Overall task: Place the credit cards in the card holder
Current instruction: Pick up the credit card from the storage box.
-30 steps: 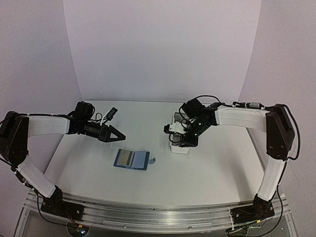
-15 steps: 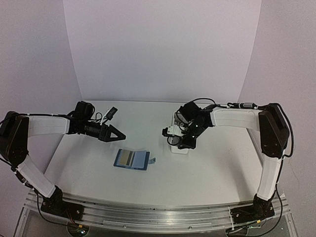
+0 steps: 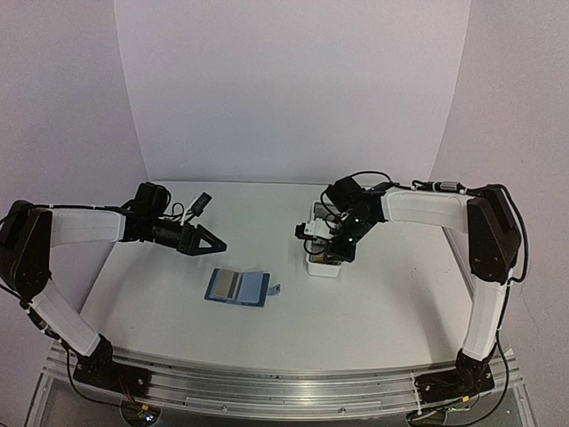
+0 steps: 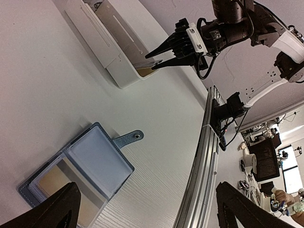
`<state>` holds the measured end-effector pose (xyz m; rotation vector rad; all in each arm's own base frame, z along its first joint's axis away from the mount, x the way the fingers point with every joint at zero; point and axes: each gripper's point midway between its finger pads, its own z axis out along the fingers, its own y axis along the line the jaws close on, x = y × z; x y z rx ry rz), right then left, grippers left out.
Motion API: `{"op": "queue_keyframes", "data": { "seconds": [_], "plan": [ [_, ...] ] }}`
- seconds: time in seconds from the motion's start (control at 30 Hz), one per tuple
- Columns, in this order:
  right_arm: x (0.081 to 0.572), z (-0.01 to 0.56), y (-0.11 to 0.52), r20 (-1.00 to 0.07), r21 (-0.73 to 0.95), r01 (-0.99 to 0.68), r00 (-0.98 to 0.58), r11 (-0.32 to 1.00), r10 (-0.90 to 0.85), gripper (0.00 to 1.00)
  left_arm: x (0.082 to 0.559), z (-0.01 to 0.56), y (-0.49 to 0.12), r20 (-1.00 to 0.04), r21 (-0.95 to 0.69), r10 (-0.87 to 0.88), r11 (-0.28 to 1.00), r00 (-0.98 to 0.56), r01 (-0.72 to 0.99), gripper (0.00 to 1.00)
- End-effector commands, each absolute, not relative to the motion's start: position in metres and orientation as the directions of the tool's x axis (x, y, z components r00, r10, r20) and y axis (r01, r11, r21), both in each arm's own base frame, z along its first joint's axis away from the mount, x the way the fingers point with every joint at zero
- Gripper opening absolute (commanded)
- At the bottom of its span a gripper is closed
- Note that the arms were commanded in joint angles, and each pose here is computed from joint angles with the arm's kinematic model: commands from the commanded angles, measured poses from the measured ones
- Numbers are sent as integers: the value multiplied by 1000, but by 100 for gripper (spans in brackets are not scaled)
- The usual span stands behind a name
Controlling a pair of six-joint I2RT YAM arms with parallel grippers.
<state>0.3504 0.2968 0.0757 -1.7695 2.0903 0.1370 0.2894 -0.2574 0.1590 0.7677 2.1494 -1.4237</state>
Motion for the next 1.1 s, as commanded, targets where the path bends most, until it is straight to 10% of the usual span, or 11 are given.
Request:
{"op": "queue_keyframes", "data": {
  "seconds": [0.0, 0.23, 0.43, 0.63, 1.07],
  "plan": [
    [355, 64, 295, -326, -161, -967, -138, 199, -935, 21, 297, 172, -261, -679, -649, 190, 299, -710, 700, 99],
    [372, 54, 300, -319, -162, -959, -173, 233, -932, 24, 297, 171, -261, -676, -651, 187, 303, -713, 696, 99],
    [374, 71, 305, -349, -178, -959, -149, 222, -925, 0, 290, 177, -263, -700, -638, 204, 252, -684, 728, 97],
    [374, 118, 305, -387, -216, -952, -123, 219, -914, 0, 288, 186, -264, -773, -553, 243, 193, -585, 811, 90],
    [320, 263, 344, -651, 92, -953, -277, 289, -706, 0, 266, 264, -312, -963, -49, 267, -47, -35, 998, 48]
  ]
}}
